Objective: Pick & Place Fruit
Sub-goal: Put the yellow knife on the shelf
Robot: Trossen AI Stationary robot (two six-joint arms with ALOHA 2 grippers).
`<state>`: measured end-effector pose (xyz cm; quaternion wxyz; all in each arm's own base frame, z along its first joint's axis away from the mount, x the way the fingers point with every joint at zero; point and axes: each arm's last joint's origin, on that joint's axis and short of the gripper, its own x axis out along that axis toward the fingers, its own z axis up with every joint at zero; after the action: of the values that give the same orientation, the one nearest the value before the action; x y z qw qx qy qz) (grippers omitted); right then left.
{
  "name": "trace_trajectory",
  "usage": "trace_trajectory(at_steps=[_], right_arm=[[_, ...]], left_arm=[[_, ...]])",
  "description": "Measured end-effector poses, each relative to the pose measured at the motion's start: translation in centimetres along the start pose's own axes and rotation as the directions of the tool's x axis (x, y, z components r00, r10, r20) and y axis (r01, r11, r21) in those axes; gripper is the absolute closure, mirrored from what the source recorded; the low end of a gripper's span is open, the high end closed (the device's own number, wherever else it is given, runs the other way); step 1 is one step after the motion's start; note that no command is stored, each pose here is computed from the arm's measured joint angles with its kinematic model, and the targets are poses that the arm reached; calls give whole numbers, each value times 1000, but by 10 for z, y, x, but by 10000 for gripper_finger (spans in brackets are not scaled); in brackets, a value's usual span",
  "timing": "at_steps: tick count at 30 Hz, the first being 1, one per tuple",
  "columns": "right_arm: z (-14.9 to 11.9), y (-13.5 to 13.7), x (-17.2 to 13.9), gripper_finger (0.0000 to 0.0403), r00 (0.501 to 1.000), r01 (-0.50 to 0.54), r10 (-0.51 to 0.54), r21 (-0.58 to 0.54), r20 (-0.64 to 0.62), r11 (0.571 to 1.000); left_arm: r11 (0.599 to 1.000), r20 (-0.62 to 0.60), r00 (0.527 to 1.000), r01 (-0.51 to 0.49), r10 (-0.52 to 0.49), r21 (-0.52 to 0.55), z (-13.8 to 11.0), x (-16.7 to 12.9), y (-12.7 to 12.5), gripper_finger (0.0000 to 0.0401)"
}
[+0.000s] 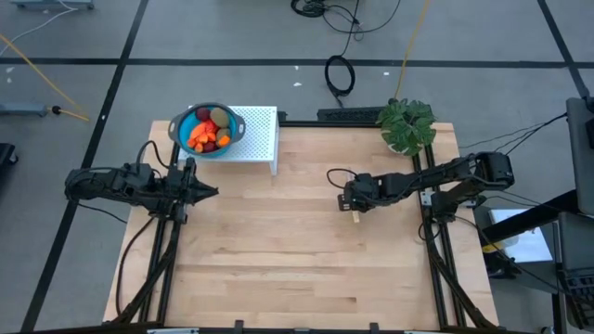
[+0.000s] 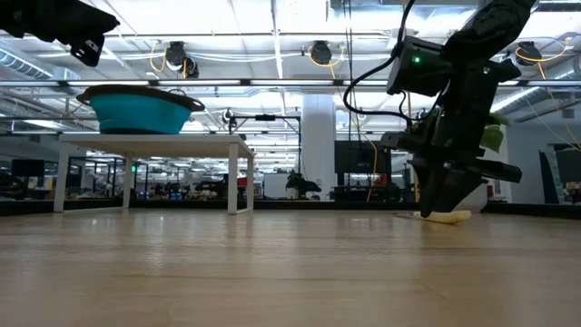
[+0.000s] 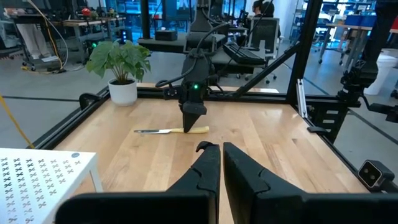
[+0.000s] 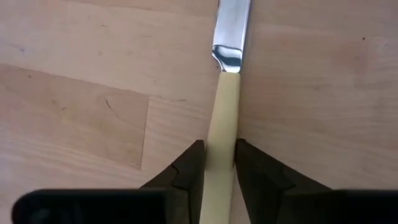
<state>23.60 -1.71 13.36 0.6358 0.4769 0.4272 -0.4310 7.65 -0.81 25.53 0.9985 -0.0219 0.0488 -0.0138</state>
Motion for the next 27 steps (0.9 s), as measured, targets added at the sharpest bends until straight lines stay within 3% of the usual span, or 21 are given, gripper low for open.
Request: trace_trajectory(at_steps=[15,21,27], right_arm=[[-2,-3,8,263,1000,-17,17,-38,-19,999],[-9,-12,16,290,999,30,-31,-34,-29,999],[-13,-14,16,353,999,47,-47,-30,-10,998]], left_arm=[[1000,-1,1000,0,0,0,0,0,0,380],[1000,-1,1000,0,0,0,0,0,0,380],[1000,0,1000,-2,2,0,0,0,0,380]])
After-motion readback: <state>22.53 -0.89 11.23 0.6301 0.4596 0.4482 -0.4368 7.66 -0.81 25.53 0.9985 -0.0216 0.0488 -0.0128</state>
